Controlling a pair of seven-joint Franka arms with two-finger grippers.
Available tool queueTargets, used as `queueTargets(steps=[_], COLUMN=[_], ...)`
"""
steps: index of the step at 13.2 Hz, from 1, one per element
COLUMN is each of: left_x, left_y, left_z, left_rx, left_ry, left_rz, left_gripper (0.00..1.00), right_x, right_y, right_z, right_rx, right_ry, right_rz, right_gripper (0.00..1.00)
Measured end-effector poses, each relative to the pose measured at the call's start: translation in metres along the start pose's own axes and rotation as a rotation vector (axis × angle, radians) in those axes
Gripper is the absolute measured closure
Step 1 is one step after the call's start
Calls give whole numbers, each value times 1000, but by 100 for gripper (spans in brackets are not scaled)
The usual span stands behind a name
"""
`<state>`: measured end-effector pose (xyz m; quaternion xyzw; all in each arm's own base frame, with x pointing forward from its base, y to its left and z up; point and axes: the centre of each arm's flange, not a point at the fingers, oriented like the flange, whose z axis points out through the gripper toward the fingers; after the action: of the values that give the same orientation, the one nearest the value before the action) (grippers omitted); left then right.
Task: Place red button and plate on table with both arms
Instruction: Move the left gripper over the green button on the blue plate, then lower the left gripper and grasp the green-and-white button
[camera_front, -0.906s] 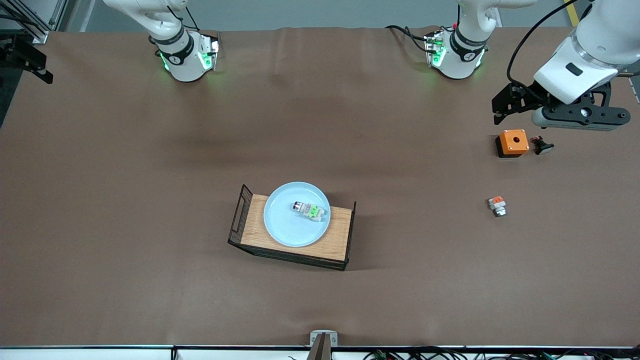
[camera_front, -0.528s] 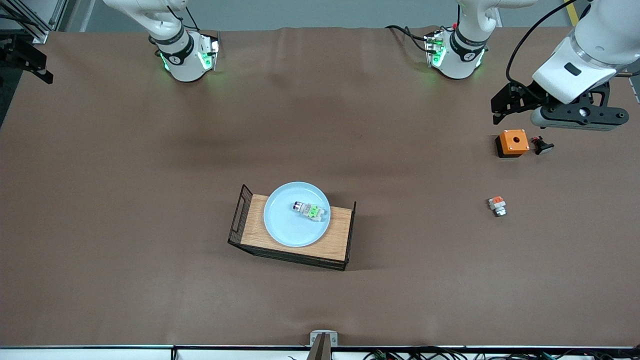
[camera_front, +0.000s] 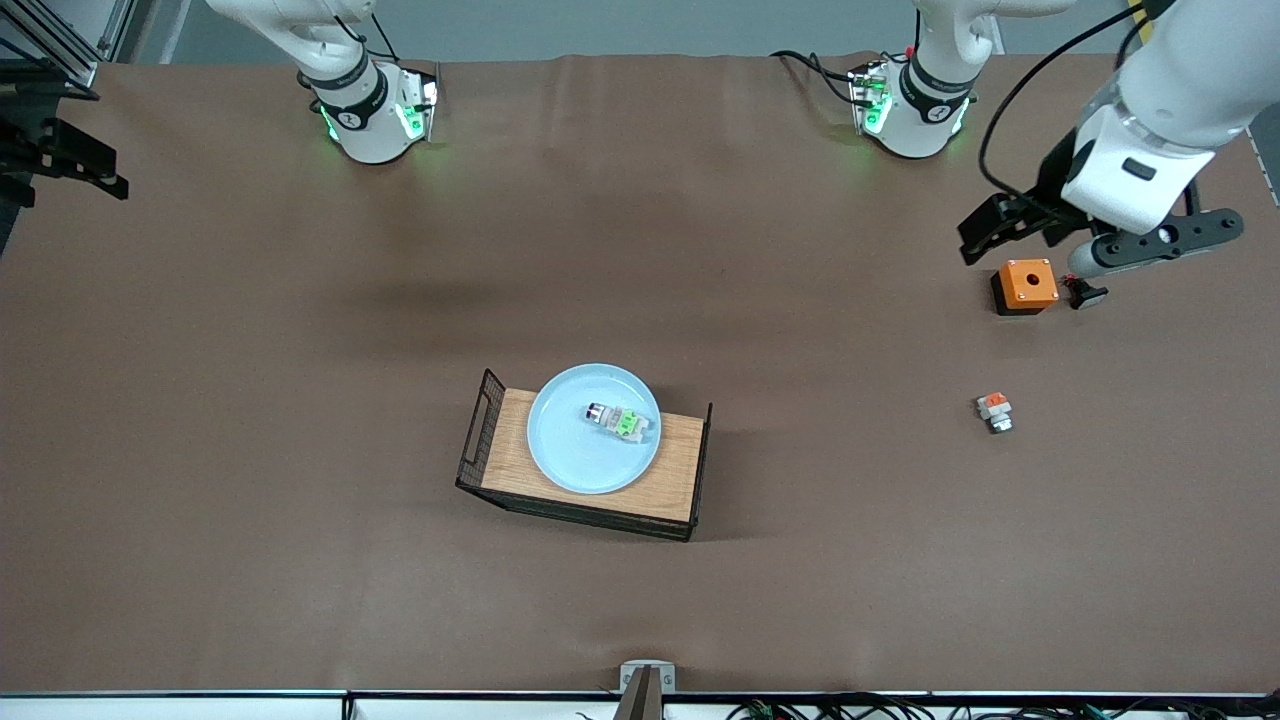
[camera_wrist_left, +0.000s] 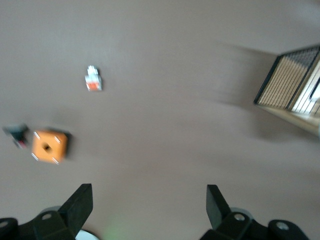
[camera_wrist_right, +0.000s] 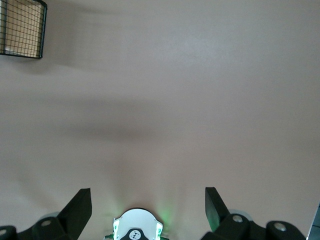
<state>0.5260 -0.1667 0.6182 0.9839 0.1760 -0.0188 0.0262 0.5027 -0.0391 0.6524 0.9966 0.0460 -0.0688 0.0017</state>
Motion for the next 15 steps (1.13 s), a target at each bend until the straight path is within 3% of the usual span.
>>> queueTargets(steps=[3, 9, 12, 15], left_x=[-14, -10, -4, -4], left_y=[52, 176, 216, 245], left_z=[22, 85, 128, 159], left_rx=[-3, -86, -83, -113], left_ry=[-40, -68, -101, -111], left_rz=[-325, -736, -874, -897], left_gripper=[0, 0, 0, 0], right_x=[8, 9, 12, 22], right_y=[2, 2, -5, -12], right_z=[10, 11, 13, 25], right_rx=[3, 4, 3, 45], right_ry=[-19, -21, -28, -46], right_rz=[2, 2, -12, -23], right_gripper=[0, 0, 0, 0])
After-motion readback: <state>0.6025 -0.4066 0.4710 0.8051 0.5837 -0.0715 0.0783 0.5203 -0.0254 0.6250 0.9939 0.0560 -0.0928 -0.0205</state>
